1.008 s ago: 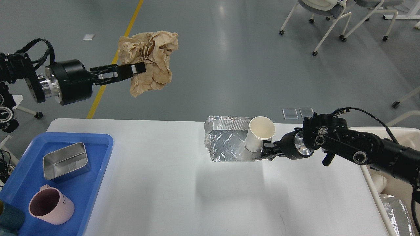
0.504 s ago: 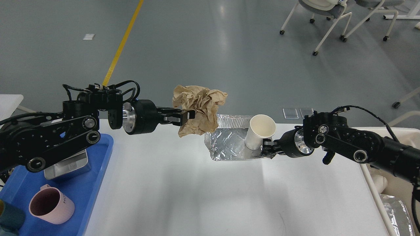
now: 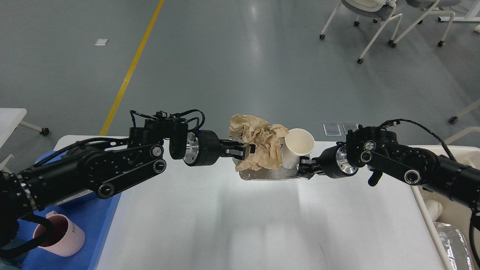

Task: Tidy desktop
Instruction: 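Release the paper into the foil tray and raise the left gripper, then carry the foil tray with the right gripper into the white bin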

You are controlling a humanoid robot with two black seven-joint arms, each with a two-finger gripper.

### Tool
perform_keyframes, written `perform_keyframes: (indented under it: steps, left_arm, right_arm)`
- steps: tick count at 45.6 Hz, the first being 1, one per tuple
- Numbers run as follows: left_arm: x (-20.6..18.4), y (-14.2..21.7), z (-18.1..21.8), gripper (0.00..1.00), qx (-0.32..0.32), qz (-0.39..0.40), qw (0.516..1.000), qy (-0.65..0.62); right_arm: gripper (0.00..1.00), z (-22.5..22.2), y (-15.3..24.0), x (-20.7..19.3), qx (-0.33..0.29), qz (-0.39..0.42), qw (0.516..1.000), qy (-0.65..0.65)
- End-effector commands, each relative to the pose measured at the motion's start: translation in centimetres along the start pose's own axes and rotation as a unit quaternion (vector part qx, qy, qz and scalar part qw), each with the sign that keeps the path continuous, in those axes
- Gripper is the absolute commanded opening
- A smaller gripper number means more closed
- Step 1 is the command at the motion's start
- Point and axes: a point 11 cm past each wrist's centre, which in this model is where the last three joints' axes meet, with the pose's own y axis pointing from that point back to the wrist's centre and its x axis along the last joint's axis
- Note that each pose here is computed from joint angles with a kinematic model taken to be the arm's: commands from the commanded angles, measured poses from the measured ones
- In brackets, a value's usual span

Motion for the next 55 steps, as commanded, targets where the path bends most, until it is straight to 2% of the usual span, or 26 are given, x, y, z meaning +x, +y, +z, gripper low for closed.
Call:
perform_keyframes:
  steps: [1, 7, 11, 13, 19, 24, 31, 38, 45, 55]
  left_arm:
    - [-0.2, -2.0, 1.3, 0.50, -0.012, 0.001, 1.000, 0.004]
    - [-0.2, -2.3, 1.8, 0.80, -0.017, 0.003, 1.000, 0.006]
    - [0.3, -1.8, 1.4, 0.93, -0.016, 0.009, 1.000, 0.013]
    - [0.5, -1.6, 1.4, 0.96, -0.017, 0.012, 1.000, 0.016]
    - [1.0, 0.1, -0.2, 0.97, -0.002, 0.019, 1.000, 0.018]
    - [2.1, 2.1, 0.0, 0.97, -0.016, 0.039, 0.999, 0.031]
    - [5.4, 6.7, -0.6, 0.97, -0.049, 0.107, 0.987, 0.111]
    - [7.4, 11.8, -4.0, 0.97, -0.061, 0.187, 0.955, 0.221]
    - [6.6, 16.3, -8.3, 0.97, -0.089, 0.269, 0.888, 0.362]
    - [4.1, 22.8, -14.3, 0.97, -0.148, 0.412, 0.727, 0.529]
  right_arm:
    - [0.00, -0.1, 0.1, 0.2, 0.003, 0.003, 1.000, -0.001]
    - [0.00, -0.2, 0.1, 0.1, 0.005, 0.001, 1.000, -0.001]
    - [0.00, 0.2, 0.4, 0.3, 0.002, 0.005, 1.000, -0.004]
    - [0.00, 0.4, 0.5, 0.3, 0.001, 0.006, 1.000, -0.006]
    - [0.00, 0.7, 0.7, 0.5, 0.005, 0.011, 1.000, -0.016]
    - [0.00, 0.8, 0.7, 0.4, 0.014, 0.012, 0.999, -0.032]
    - [0.00, 1.8, 0.8, 0.0, 0.008, 0.010, 0.999, -0.042]
    - [0.00, 3.0, 1.4, 0.3, 0.002, 0.019, 0.998, -0.054]
    - [0.00, 4.3, 2.6, 1.1, 0.001, 0.037, 0.997, -0.073]
    - [0.00, 6.1, 4.5, 2.2, 0.009, 0.067, 0.991, -0.118]
